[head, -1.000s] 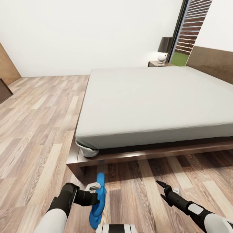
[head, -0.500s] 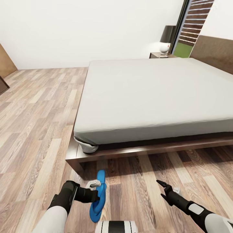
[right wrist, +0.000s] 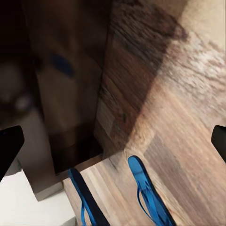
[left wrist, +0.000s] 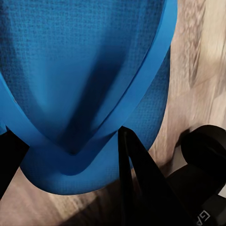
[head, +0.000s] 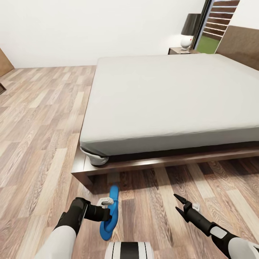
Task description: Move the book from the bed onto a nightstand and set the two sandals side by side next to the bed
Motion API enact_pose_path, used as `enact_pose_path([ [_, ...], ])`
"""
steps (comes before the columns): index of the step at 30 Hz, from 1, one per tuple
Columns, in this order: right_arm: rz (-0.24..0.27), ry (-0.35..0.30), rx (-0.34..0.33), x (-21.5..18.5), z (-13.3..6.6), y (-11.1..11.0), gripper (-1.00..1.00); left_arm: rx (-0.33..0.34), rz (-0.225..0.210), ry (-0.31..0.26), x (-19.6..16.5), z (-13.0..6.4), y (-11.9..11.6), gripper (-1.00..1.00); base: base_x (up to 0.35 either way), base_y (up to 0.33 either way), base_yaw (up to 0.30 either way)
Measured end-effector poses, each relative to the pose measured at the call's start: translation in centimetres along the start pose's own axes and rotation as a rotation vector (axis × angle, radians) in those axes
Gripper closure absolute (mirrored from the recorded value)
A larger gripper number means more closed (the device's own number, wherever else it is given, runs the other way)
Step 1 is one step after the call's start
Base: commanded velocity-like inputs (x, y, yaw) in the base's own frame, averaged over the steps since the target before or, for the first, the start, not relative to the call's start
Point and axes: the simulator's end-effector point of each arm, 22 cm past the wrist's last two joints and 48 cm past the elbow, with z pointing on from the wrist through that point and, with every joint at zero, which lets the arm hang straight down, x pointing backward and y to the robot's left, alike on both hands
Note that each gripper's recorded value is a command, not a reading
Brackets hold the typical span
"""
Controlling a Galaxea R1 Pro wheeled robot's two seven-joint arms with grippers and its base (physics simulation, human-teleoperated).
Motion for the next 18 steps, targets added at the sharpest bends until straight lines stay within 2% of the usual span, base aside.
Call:
enact_pose_path([
  [10,0.019,0.009,0.017,0.5,0.2,-1.9,-1.00,0.003,-0.006,0.021,0.8,1.4,0.9,1.00,0.000,0.000,0.000],
  [13,0.025,0.011,0.027,0.6,0.2,-2.6,-1.00,0.018,-0.010,0.001,0.0,1.7,0.7,1.00,0.000,0.000,0.000],
  [16,0.031,0.013,0.038,0.8,0.2,-3.3,-1.00,0.072,-0.042,-0.049,-1.5,1.9,-0.3,1.00,0.000,0.000,0.000],
  [18,0.035,0.015,0.045,0.9,0.2,-3.7,-1.00,0.084,-0.032,-0.048,-1.8,2.2,-0.8,1.00,0.000,0.000,0.000],
])
